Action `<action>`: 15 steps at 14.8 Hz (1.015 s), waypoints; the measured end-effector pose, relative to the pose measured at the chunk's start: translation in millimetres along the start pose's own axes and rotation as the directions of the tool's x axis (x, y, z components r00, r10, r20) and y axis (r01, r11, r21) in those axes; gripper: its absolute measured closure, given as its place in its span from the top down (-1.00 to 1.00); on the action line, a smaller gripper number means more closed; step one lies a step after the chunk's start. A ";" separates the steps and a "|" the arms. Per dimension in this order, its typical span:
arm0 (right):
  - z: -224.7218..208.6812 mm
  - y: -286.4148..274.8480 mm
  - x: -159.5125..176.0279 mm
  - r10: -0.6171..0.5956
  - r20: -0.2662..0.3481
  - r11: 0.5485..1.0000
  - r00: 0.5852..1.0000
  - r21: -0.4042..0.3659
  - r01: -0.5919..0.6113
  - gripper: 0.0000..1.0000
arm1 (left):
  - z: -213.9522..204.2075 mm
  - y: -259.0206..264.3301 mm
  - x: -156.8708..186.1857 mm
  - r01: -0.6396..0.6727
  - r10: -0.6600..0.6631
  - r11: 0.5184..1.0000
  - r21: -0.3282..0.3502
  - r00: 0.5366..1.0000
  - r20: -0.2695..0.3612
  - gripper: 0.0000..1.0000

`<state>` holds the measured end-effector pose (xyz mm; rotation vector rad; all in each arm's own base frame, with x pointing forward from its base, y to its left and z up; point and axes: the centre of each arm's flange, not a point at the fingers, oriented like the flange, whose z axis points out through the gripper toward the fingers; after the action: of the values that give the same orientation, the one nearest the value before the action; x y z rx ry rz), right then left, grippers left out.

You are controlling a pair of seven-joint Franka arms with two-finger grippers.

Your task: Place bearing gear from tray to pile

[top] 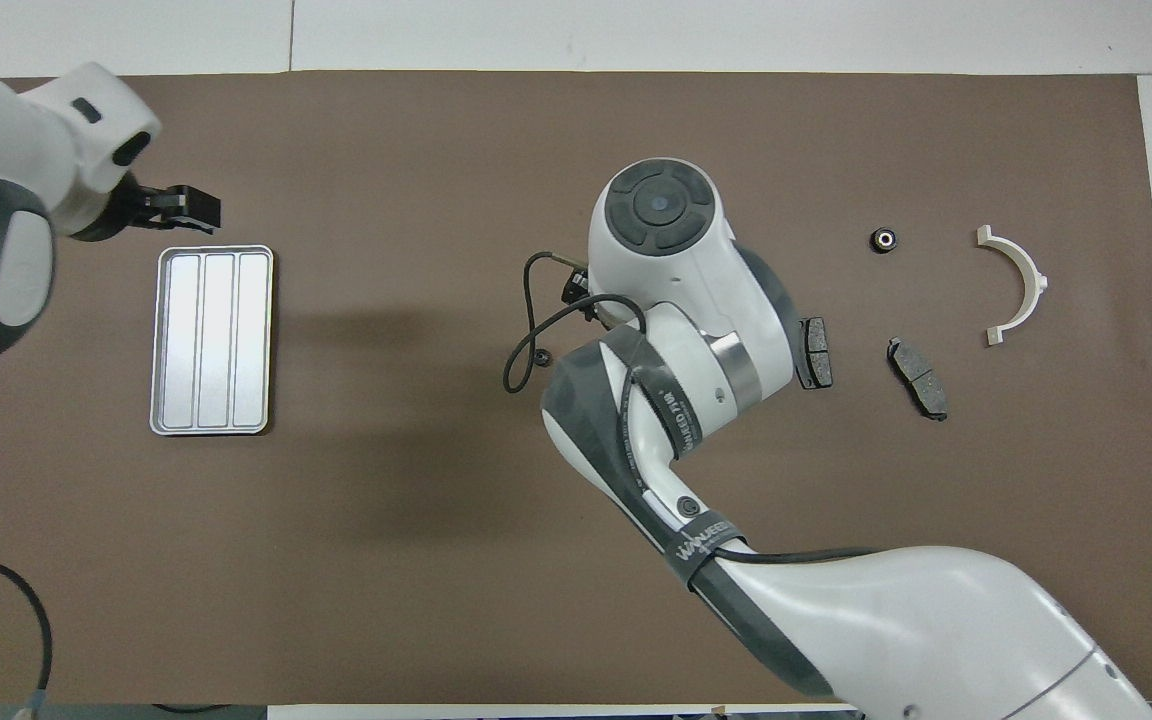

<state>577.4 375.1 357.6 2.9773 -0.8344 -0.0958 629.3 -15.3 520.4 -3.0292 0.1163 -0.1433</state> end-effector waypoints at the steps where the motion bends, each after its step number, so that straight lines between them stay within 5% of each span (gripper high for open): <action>1: 13.2 -12.7 -8.4 0.020 -0.002 1.000 1.000 0.001 -0.020 1.00 | -19.2 -13.4 -8.3 -0.001 0.001 1.000 0.001 1.000 0.021 1.00; 6: 42.8 -45.1 -16.0 0.045 -0.013 0.999 0.999 0.028 -0.044 1.00 | -107.2 -4.8 -71.3 -0.013 0.014 1.000 -0.016 0.998 0.061 1.00; 10: 52.7 -53.5 -20.9 0.037 -0.019 0.998 0.999 0.043 -0.036 1.00 | -98.9 0.6 -99.0 -0.020 0.021 1.000 -0.012 0.997 0.076 1.00; 15: 63.7 -58.7 -26.6 0.034 -0.021 0.998 0.999 0.046 -0.033 1.00 | -112.5 -4.5 -92.0 -0.008 0.008 1.000 -0.022 1.000 0.020 1.00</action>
<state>580.5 437.2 291.7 2.9992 -0.8962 -0.0428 527.3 -14.9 624.0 -3.0510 0.1291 -0.1117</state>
